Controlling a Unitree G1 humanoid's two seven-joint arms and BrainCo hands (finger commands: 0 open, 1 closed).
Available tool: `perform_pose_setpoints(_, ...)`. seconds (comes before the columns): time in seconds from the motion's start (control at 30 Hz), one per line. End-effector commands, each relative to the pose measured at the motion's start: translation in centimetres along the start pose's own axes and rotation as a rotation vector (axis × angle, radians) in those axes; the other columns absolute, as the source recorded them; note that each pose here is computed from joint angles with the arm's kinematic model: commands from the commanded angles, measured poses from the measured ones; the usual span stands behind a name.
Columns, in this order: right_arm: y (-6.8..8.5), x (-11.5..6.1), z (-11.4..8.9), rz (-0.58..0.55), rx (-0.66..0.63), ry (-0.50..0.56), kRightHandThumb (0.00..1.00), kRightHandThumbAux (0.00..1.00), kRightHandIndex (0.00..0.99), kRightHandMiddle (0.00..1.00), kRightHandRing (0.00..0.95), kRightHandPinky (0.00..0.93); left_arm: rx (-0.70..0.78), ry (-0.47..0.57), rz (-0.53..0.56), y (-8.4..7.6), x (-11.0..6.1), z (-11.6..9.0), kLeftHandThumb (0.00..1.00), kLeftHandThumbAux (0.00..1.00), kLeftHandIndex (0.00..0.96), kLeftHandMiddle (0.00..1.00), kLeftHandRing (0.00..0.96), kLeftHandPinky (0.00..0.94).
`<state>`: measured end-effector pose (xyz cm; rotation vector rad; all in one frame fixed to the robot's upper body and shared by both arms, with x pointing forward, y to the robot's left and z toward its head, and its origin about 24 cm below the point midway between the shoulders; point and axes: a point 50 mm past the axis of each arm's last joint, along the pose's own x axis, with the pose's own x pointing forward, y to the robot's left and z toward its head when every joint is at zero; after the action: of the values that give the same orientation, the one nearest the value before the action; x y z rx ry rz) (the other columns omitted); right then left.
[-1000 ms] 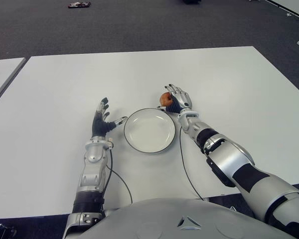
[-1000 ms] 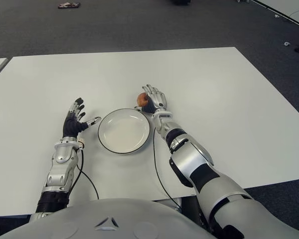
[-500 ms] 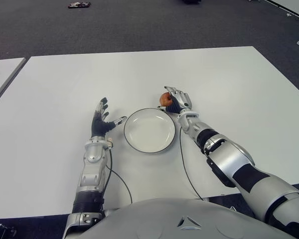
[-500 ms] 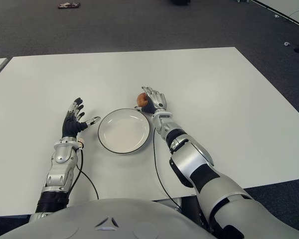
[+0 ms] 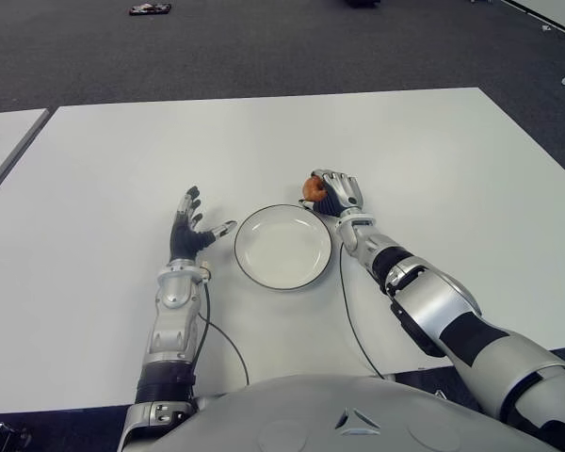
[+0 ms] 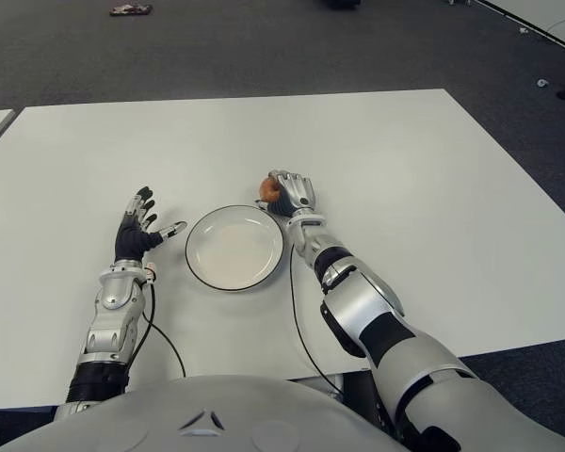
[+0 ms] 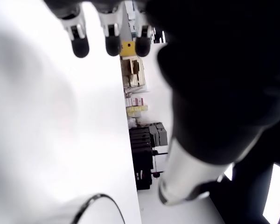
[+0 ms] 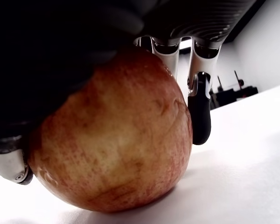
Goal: Put the apples into the plate.
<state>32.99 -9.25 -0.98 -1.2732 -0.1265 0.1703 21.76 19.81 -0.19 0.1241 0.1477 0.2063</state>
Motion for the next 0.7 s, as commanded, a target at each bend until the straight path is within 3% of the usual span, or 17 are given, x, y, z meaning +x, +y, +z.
perform_pose_setpoints(0.03, 1.10, -0.91, -0.43, 0.040, 0.001, 0.018, 0.735, 0.709, 0.438, 0.830, 0.830, 0.855, -0.003, 0.005, 0.005, -0.28, 0.12, -0.20, 0.000, 0.214, 0.000, 0.000, 0.000, 0.000)
perform_pose_setpoints(0.7, 0.52, -0.81, -0.05, -0.047, 0.059, -0.013, 0.751, 0.709, 0.440, 0.874, 0.860, 0.844, -0.008, -0.001, 0.011, -0.32, 0.08, -0.41, 0.000, 0.226, 0.000, 0.000, 0.000, 0.000)
